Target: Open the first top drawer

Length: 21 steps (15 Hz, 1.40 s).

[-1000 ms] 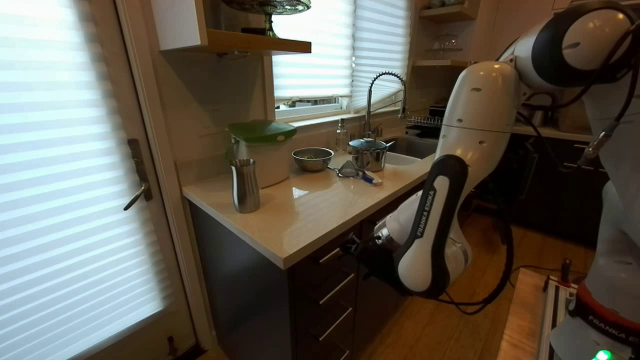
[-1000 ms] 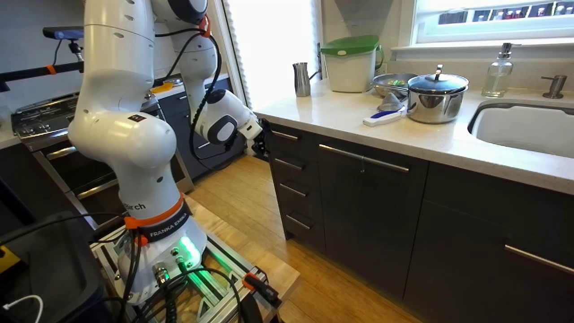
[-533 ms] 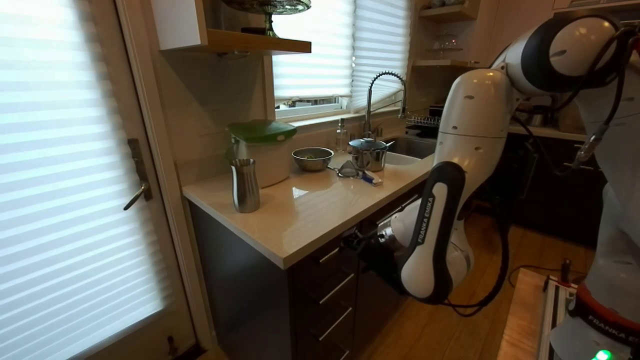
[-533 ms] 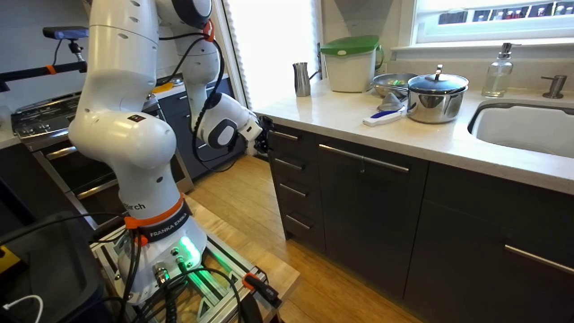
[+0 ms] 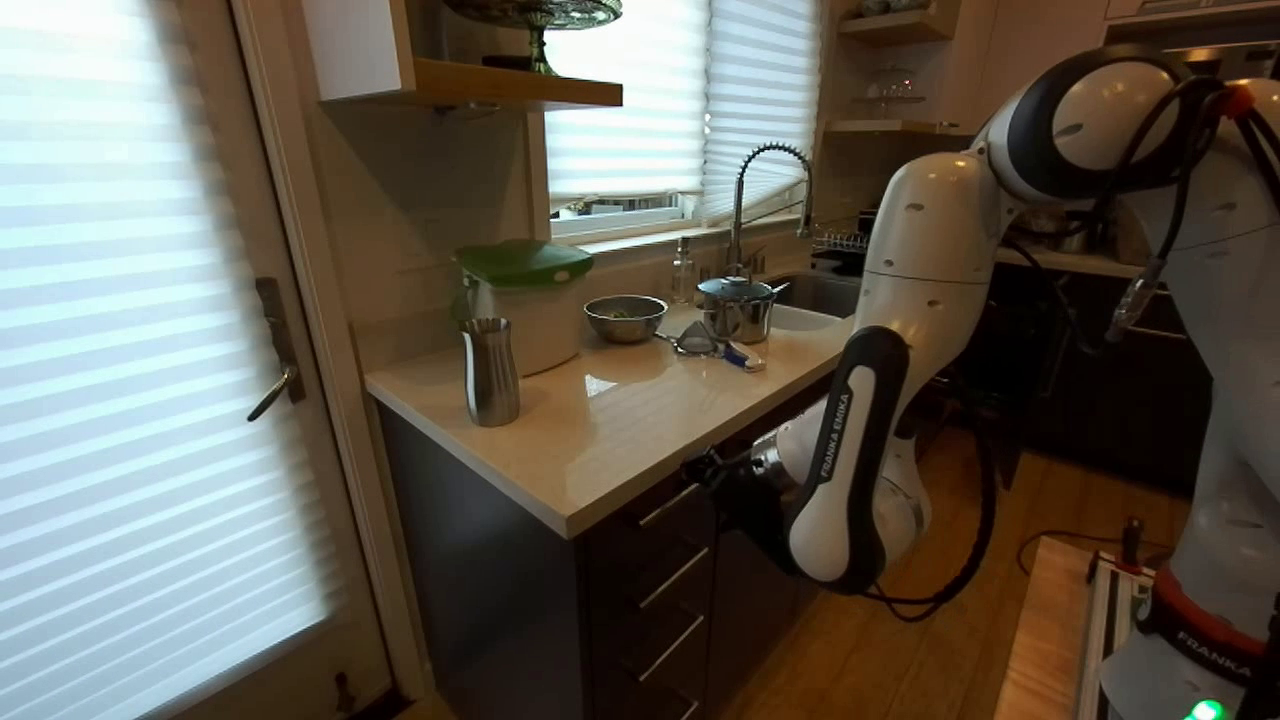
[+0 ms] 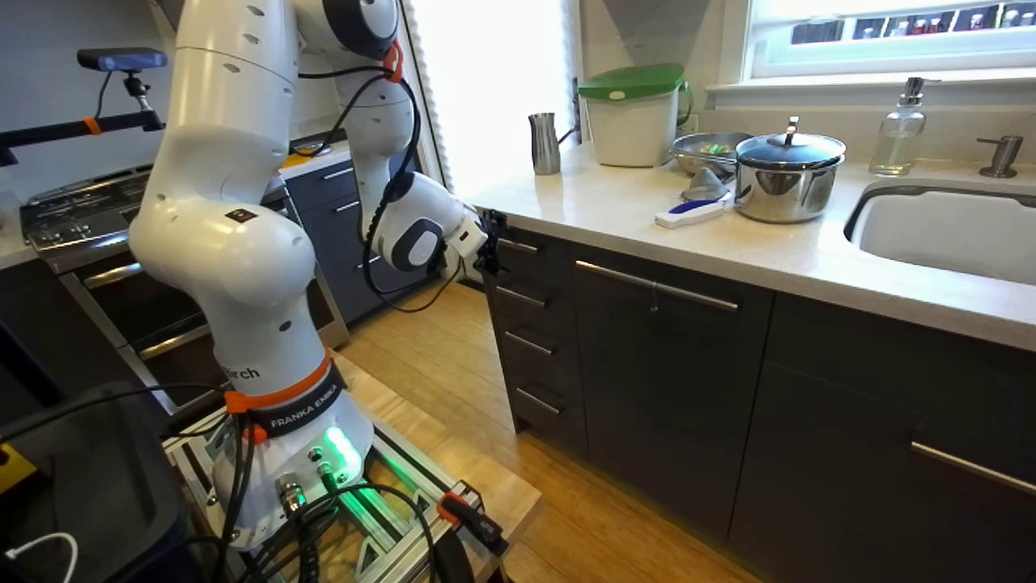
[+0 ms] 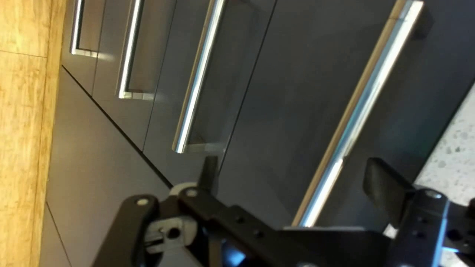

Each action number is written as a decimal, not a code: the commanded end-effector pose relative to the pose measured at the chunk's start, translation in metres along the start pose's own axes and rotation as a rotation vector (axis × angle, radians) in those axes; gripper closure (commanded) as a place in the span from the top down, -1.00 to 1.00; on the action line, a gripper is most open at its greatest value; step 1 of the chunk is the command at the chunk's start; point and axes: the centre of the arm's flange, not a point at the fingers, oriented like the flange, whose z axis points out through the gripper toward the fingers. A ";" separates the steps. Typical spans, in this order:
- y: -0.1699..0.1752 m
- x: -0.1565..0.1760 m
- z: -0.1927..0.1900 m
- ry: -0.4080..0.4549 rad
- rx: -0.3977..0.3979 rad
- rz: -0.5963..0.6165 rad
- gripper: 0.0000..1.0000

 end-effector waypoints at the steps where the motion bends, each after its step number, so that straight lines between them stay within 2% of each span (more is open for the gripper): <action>1: -0.006 0.009 0.021 -0.033 0.012 0.001 1.00; 4: -0.009 0.012 0.034 -0.088 -0.019 -0.001 1.00; 7: 0.003 0.008 0.043 -0.214 -0.130 0.032 1.00; 14: 0.027 0.009 0.007 -0.301 -0.216 0.097 1.00; 21: 0.044 -0.004 -0.007 -0.353 -0.246 0.182 1.00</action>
